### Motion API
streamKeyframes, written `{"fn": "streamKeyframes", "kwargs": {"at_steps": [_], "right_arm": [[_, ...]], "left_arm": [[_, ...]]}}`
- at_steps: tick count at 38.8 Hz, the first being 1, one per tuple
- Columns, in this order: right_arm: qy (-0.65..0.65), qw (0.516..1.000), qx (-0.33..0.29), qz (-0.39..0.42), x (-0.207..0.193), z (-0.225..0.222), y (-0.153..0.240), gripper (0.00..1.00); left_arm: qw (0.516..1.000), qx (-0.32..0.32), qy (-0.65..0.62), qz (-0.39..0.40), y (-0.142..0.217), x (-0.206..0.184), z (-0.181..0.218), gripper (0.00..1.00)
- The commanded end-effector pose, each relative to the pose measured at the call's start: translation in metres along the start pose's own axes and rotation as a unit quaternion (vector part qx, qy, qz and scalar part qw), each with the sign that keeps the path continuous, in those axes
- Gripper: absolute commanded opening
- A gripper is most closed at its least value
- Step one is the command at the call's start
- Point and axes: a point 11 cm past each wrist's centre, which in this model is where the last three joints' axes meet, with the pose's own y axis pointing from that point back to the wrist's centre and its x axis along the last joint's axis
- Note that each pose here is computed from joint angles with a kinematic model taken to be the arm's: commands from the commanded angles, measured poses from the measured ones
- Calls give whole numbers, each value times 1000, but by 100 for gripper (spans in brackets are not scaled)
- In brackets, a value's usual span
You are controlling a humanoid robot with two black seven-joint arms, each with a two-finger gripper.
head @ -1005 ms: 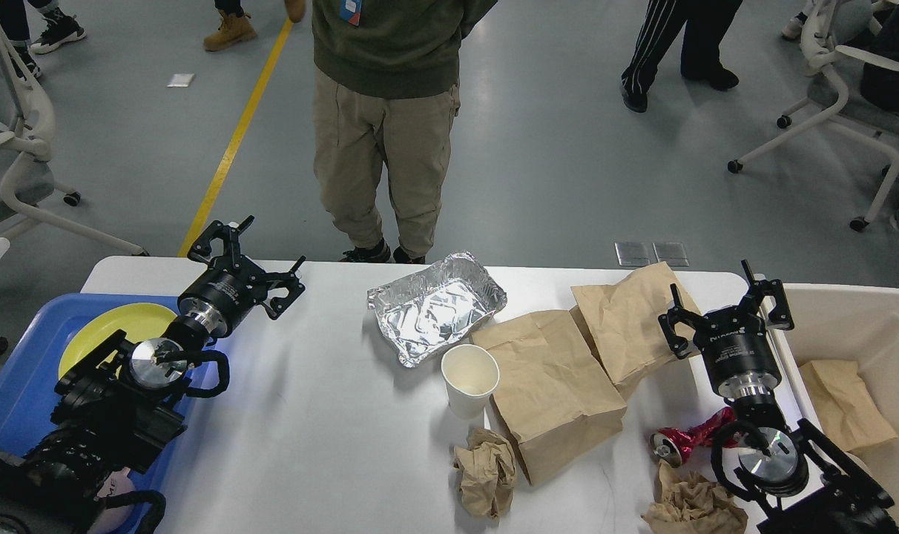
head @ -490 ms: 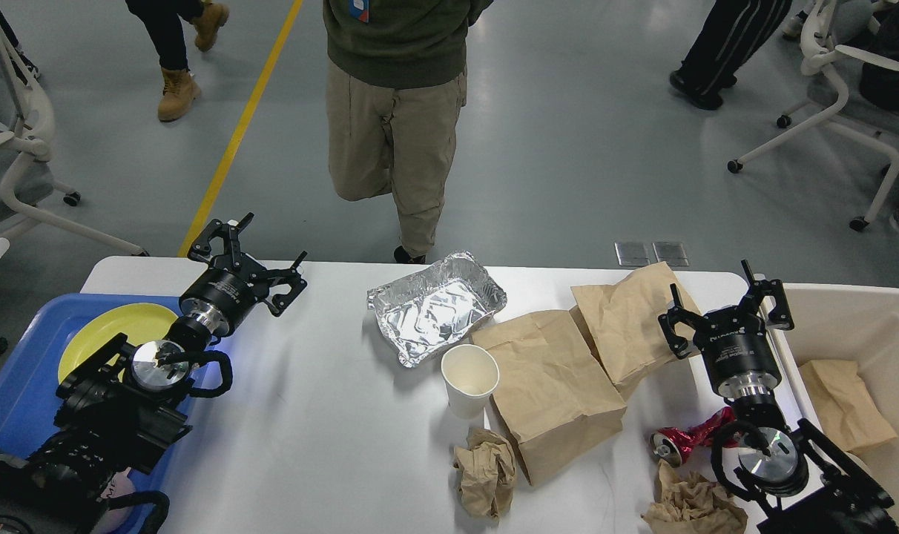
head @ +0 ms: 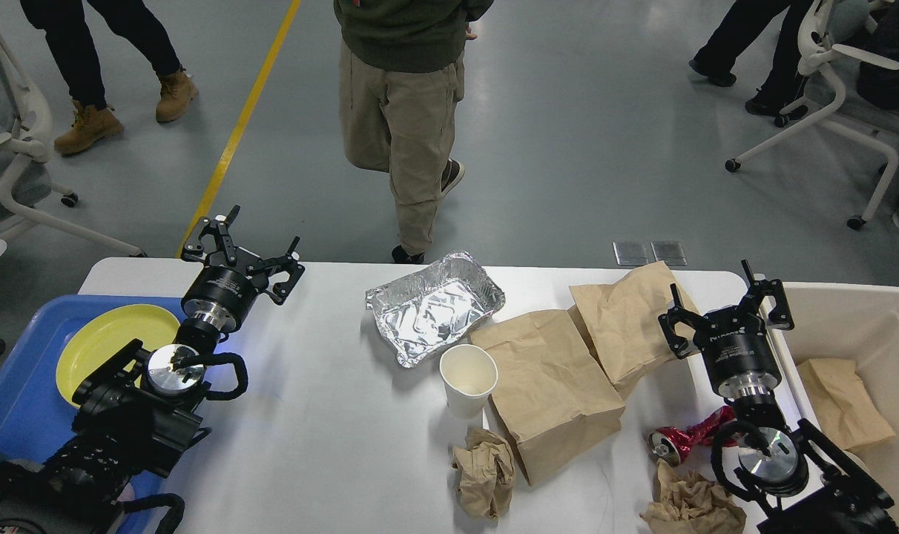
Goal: Tidy desktop
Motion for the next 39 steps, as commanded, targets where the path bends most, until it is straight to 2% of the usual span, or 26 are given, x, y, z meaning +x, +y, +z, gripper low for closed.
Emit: {"fn": "streamKeyframes", "kwargs": {"at_steps": [1,6,39], "right_arm": [[0,1000,0,0,0,0,0,100],[0,1000,0,0,0,0,0,100],[9,1000,-12,5,1,5,-2,100]], "left_arm": [[999,-39,5,-1,10,9,4,96],[998,-60,3,-8,11,7,7,96],[998,-60,3,-9,11,8,7,96]]}}
